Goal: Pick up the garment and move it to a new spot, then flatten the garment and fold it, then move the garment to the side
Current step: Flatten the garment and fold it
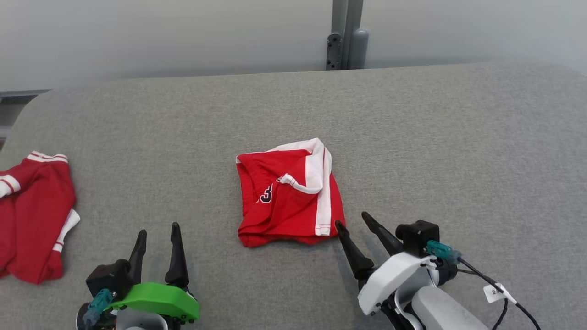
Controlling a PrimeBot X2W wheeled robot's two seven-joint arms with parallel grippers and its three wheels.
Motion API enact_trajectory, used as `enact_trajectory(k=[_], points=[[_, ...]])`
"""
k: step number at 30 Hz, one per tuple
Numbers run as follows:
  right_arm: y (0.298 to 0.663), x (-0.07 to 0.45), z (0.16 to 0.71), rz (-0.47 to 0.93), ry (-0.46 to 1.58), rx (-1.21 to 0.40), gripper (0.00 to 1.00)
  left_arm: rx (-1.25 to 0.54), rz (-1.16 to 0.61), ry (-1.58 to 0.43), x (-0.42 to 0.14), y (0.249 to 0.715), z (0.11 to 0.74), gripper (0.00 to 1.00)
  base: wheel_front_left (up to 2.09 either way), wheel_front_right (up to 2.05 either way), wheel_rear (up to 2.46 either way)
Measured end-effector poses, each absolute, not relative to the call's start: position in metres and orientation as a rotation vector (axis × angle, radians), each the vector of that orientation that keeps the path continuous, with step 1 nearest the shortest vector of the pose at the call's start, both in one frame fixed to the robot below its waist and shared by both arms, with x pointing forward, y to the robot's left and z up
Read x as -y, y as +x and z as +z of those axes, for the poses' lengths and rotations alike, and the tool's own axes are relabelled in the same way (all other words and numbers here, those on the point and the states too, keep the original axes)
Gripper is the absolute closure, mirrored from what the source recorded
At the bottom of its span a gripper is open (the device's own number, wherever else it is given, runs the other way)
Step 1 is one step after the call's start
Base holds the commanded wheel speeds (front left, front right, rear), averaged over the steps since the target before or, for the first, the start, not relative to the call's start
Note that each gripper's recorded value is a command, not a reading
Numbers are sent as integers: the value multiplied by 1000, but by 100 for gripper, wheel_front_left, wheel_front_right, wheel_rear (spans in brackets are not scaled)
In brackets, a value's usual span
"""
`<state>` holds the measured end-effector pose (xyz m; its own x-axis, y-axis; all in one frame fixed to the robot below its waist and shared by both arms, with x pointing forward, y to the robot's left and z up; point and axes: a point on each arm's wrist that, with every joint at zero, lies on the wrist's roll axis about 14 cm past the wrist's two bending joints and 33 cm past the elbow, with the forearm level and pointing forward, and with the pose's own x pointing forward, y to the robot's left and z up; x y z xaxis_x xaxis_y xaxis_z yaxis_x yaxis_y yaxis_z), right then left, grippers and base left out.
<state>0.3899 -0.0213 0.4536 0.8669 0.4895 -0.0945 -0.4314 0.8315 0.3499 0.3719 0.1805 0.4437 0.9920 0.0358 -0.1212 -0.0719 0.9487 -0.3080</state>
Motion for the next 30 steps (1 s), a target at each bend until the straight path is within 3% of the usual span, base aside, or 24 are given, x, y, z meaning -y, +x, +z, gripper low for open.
enact_trajectory(k=[8, 10, 12, 14, 15, 16, 17, 30], points=[[395, -16, 437, 590, 336, -265, 0, -126, 131, -323, -203, 359, 438, 0, 0, 0, 0], [395, -21, 434, 603, 340, -279, 4, -128, 150, -324, -208, 356, 437, 0, 0, 0, 0], [395, -27, 431, 623, 333, -292, 19, -131, 165, -324, -212, 354, 435, 0, 0, 0, 0], [396, -31, 429, 632, 332, -301, 42, -135, 174, -324, -215, 353, 434, 0, 0, 0, 0], [397, -32, 426, 633, 331, -308, 61, -137, 177, -325, -216, 352, 433, 0, 0, 0, 0], [397, -32, 424, 632, 330, -316, 69, -139, 180, -326, -216, 352, 432, 0, 0, 0, 0], [398, -32, 422, 631, 329, -323, 100, -139, 181, -328, -216, 352, 432, 0, 0, 0, 0], [418, -40, 438, 644, 340, -282, 100, -139, 195, -343, -220, 351, 432, 0, 0, 0, 0]])
